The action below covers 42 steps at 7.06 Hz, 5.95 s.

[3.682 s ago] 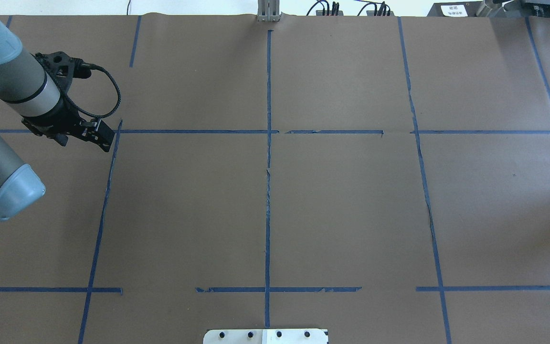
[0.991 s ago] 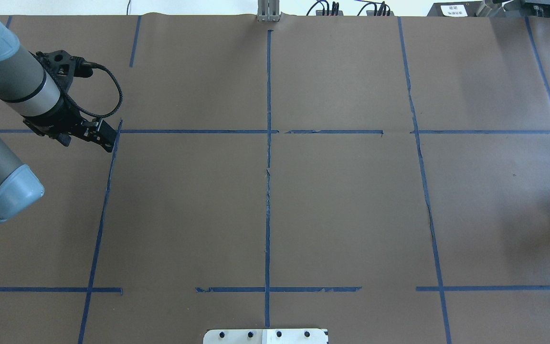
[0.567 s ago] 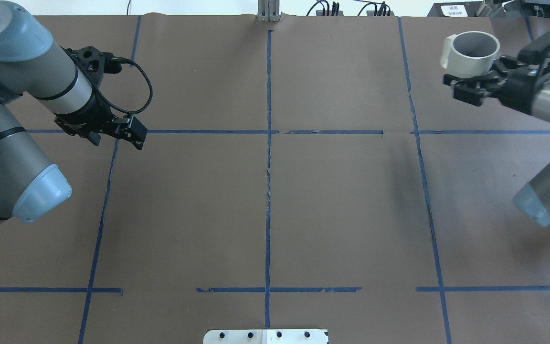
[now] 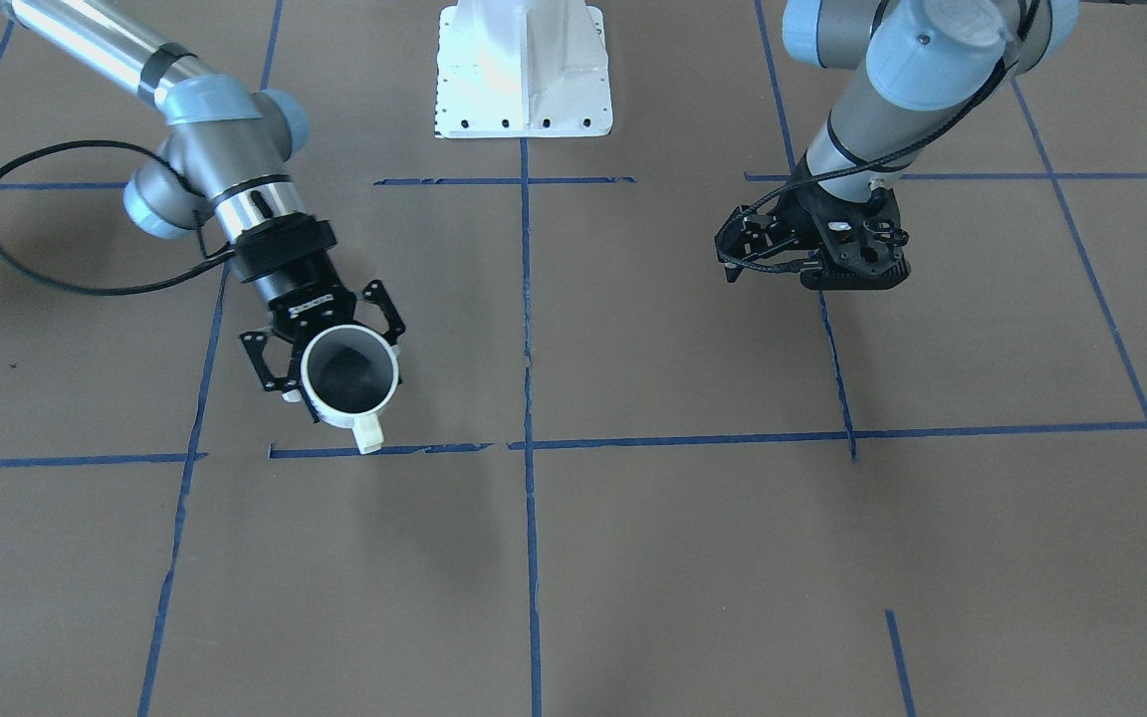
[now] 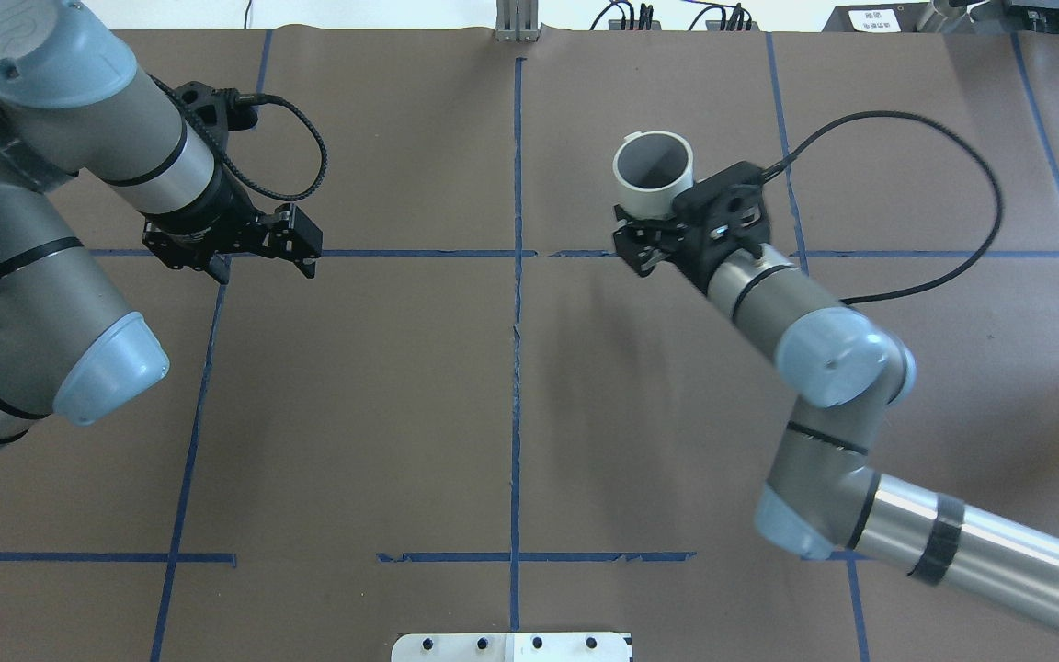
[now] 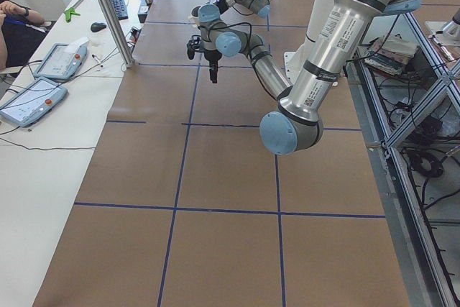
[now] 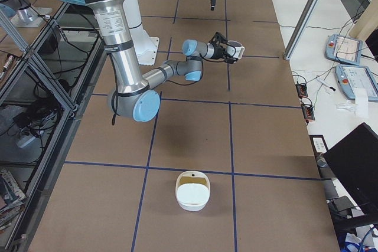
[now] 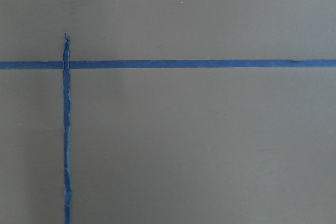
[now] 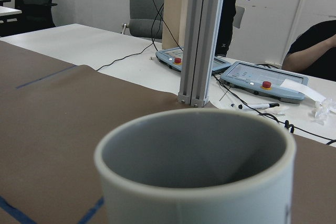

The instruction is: Left arm hands cup to right arm to dump lemon

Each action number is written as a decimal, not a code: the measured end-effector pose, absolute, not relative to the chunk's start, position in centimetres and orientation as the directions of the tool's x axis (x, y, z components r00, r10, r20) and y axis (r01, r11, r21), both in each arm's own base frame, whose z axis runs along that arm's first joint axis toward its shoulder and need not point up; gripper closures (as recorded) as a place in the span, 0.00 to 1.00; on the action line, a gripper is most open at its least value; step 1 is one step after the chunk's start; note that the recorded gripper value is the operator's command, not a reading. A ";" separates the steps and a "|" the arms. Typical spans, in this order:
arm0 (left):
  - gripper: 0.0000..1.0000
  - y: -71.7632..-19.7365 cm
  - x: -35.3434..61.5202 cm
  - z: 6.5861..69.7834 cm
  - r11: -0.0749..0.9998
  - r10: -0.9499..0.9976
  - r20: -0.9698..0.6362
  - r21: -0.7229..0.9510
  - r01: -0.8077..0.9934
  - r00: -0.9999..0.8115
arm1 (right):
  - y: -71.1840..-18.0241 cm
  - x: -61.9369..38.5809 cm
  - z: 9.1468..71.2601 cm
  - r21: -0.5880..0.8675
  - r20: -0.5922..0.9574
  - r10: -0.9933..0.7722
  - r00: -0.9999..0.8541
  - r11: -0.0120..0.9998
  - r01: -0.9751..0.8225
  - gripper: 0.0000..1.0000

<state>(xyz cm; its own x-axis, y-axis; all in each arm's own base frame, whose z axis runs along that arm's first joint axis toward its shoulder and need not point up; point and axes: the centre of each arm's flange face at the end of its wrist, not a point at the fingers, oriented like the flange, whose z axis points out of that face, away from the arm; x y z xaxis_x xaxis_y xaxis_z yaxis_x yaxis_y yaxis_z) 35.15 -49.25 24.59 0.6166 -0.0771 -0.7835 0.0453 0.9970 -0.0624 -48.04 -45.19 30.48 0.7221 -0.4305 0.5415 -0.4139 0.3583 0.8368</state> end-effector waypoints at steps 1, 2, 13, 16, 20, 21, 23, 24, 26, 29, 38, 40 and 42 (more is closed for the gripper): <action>0.00 -49.3 35.5 22.4 0.988 -0.152 -0.798 -0.127 0.085 0.583 | -42.9 -51.8 27.1 0.846 0.525 -0.403 0.750 0.343 -0.408 0.62; 0.00 -49.8 36.3 19.8 0.973 -0.231 -0.805 -0.191 0.129 0.547 | -40.8 -54.7 24.0 0.853 0.512 -0.389 0.766 0.336 -0.400 0.58; 0.55 -49.7 43.7 14.1 0.953 -0.301 -0.843 -0.276 0.123 0.446 | -37.0 -60.7 19.1 0.863 0.489 -0.370 0.790 0.334 -0.378 0.49; 0.55 -49.6 43.8 14.2 0.957 -0.289 -0.852 -0.266 0.115 0.437 | -36.7 -60.9 19.2 0.864 0.488 -0.375 0.788 0.336 -0.375 0.49; 1.00 -49.7 44.1 14.4 0.957 -0.288 -0.852 -0.265 0.113 0.438 | -36.2 -61.1 19.1 0.864 0.489 -0.381 0.785 0.338 -0.374 0.46; 1.00 -49.7 44.1 14.5 0.957 -0.288 -0.850 -0.266 0.113 0.440 | -36.2 -61.1 19.1 0.865 0.486 -0.382 0.786 0.337 -0.371 0.24; 1.00 -49.8 44.4 14.9 0.956 -0.292 -0.846 -0.270 0.113 0.446 | -36.1 -61.1 19.3 0.867 0.482 -0.385 0.787 0.336 -0.367 0.01; 1.00 -49.8 44.5 15.1 0.955 -0.295 -0.844 -0.273 0.114 0.449 | -36.2 -61.0 19.4 0.868 0.481 -0.385 0.788 0.336 -0.365 0.01; 1.00 -49.9 44.6 15.2 0.955 -0.295 -0.842 -0.274 0.114 0.451 | -36.1 -61.0 19.8 0.870 0.476 -0.385 0.790 0.337 -0.360 0.01; 1.00 -50.1 44.9 15.3 0.953 -0.302 -0.838 -0.280 0.117 0.455 | -35.9 -61.2 20.0 0.872 0.472 -0.388 0.792 0.339 -0.354 0.01; 1.00 -54.1 45.7 18.3 0.934 -0.358 -0.809 -0.308 0.181 0.467 | -35.3 -61.5 20.2 0.872 0.471 -0.395 0.789 0.342 -0.349 0.01; 1.00 -59.5 41.4 21.8 0.921 -0.381 -0.794 -0.280 0.271 0.473 | -34.9 -61.4 19.9 0.864 0.490 -0.404 0.772 0.341 -0.370 0.00; 1.00 -62.8 34.4 29.0 0.948 -0.301 -0.777 -0.181 0.260 0.553 | -34.7 -60.5 19.6 0.858 0.505 -0.409 0.760 0.335 -0.390 0.00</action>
<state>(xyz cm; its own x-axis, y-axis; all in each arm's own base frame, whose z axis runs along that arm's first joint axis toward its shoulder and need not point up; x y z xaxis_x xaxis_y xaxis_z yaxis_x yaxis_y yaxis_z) 34.40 -62.76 28.98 0.5531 -0.3005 -0.7770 0.2604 0.9483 -0.1814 -60.52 -34.68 19.57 0.7599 -0.4089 0.5054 -0.3899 0.3354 0.8576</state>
